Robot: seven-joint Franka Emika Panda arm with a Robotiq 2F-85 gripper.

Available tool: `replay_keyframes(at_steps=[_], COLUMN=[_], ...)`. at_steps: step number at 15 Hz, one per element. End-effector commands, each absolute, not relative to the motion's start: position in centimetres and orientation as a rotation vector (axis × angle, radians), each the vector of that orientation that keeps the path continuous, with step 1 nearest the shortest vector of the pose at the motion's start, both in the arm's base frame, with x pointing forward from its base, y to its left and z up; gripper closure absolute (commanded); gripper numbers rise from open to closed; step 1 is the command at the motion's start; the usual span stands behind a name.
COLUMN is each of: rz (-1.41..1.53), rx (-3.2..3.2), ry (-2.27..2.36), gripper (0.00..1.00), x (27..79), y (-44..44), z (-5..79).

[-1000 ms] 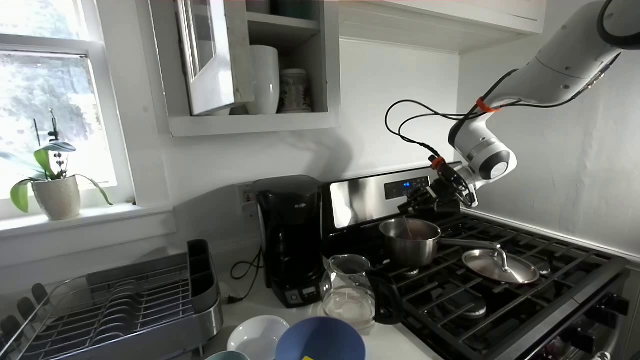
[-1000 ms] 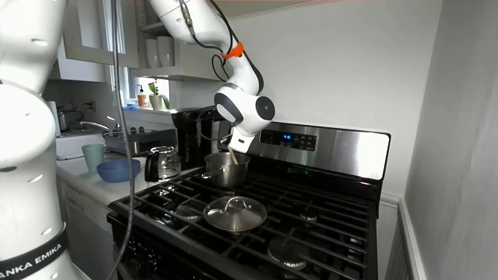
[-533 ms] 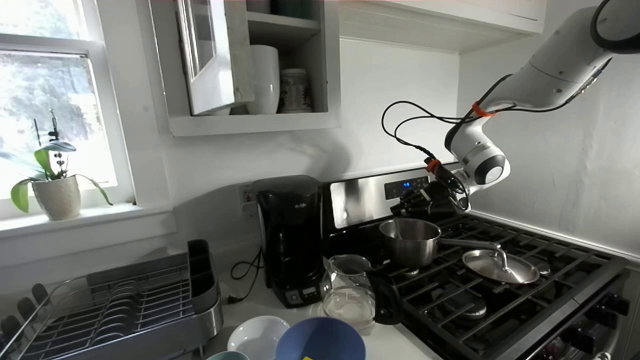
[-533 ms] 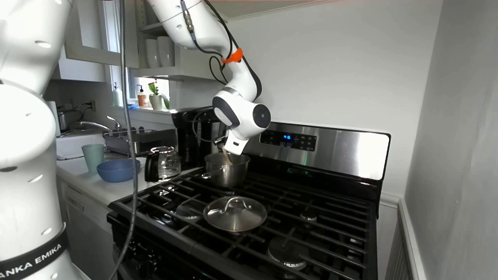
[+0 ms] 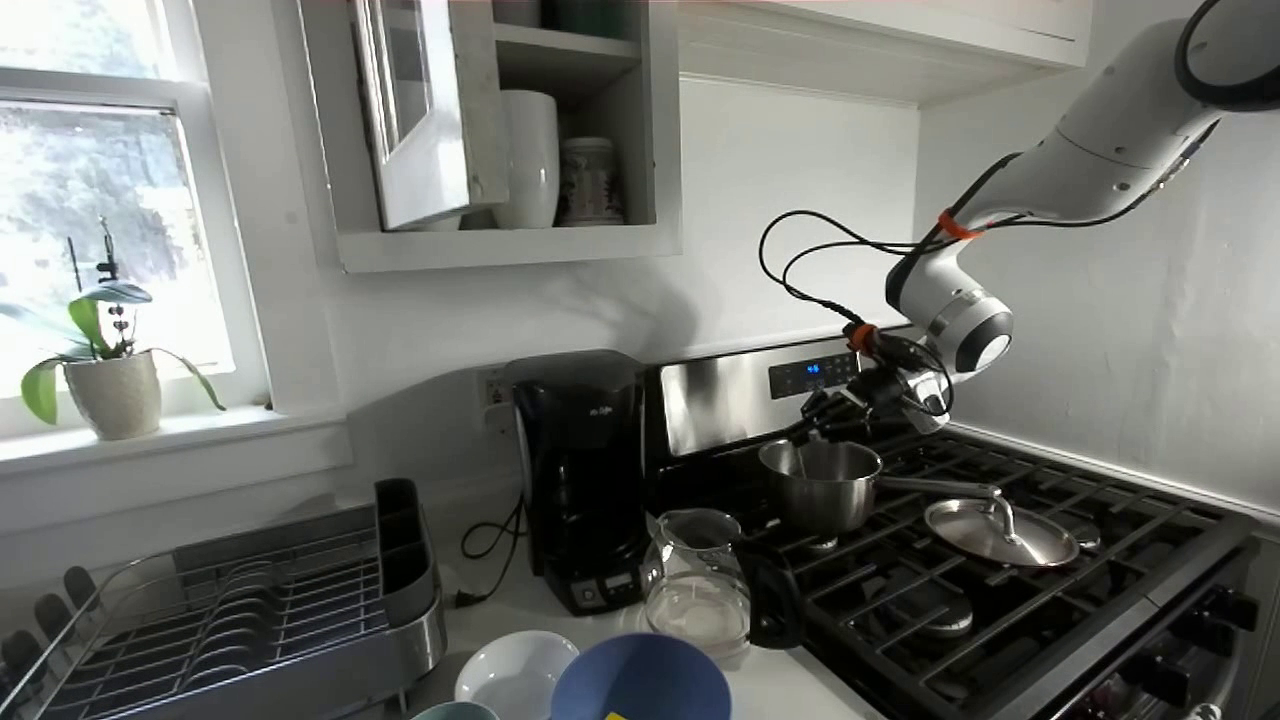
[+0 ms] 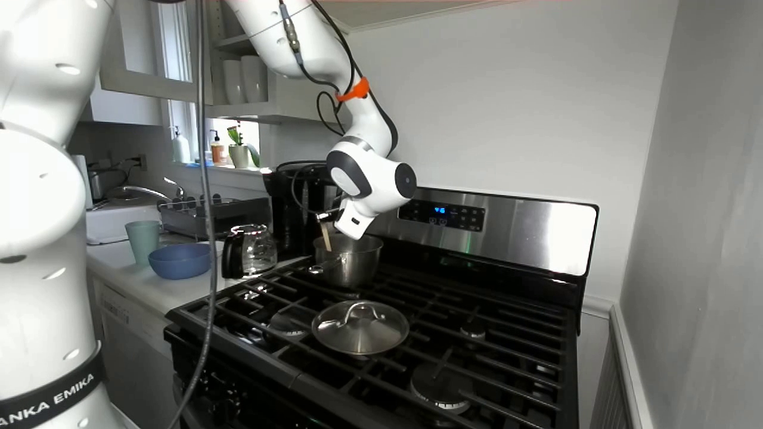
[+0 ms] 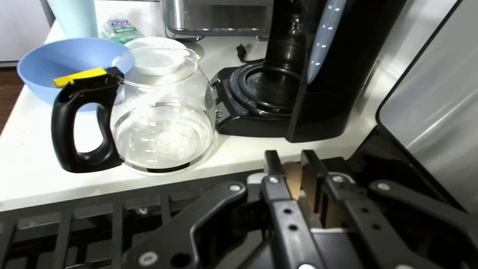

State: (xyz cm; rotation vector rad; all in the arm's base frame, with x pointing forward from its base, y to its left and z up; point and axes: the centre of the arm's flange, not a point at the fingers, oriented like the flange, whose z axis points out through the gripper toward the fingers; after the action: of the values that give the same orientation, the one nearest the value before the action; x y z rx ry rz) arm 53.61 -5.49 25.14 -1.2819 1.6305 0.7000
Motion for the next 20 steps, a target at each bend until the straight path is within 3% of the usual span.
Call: replay_keyframes(at_steps=[1, 12, 20], rz=[0.722, 0.391, 0.475], rx=[-1.287, -1.241, -1.238], ry=[1.78, 1.75, 1.604], gripper=[0.95, 0.95, 0.95], x=[53.6, 55.7, 55.2], y=[-6.7, -8.6, -6.6], z=[25.0, 25.6, 26.4])
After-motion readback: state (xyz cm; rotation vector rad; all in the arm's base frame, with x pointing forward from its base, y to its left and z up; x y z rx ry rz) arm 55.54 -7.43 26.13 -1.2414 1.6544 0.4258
